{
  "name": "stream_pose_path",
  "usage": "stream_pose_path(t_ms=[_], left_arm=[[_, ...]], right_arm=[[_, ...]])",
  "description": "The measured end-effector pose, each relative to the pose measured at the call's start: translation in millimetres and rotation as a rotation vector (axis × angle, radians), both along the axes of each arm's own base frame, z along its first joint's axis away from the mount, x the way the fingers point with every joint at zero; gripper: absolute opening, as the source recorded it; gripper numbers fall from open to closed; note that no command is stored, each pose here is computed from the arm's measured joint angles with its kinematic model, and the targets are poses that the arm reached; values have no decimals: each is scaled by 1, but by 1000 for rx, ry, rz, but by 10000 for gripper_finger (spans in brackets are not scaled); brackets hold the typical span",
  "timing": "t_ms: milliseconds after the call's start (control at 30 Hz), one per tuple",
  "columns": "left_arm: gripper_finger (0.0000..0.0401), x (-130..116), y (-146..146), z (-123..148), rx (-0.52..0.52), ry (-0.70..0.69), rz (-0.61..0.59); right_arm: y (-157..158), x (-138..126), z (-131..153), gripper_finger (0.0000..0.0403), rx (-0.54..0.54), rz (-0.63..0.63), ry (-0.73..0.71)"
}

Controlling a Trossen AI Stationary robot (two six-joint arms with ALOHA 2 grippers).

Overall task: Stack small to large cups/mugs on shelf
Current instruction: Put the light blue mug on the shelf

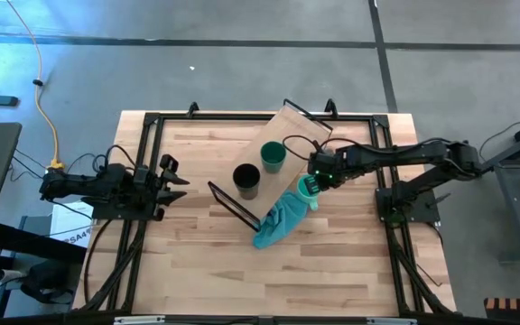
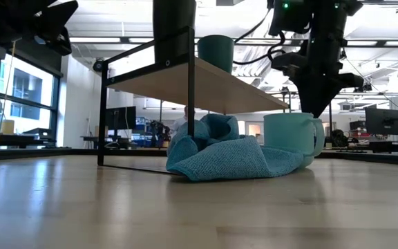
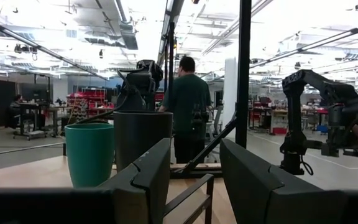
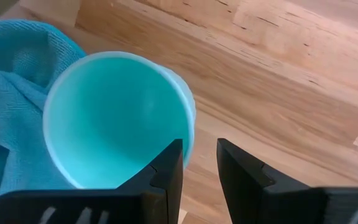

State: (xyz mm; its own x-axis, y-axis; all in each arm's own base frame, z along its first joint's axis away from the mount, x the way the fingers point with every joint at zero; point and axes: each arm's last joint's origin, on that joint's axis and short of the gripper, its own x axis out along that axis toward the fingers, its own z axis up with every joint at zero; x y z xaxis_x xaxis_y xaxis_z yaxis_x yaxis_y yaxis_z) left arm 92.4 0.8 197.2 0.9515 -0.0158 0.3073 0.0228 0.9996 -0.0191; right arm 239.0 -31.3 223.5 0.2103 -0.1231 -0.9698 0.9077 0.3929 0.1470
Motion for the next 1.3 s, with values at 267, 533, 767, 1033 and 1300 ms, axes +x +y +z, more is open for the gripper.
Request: stream_pose_path(t_ms=[267,533,767,1033,1300], left_arm=[[129,0,0,-1,0,8,0],[129,0,0,-1,-1,7,0],[129,0,0,-1,-1,7,0],[129,0,0,-1,-2,7,-1],[129,0,0,-1,-2,8,-1]], right_arm=[[0,0,-1,89,2,-15,7],[0,0,-1,89,5,-31,8],[0,0,-1,89,11,-55,6],[0,-1,-1,89,21,-100,6],[0,-2,-1,89,32,-147,7]])
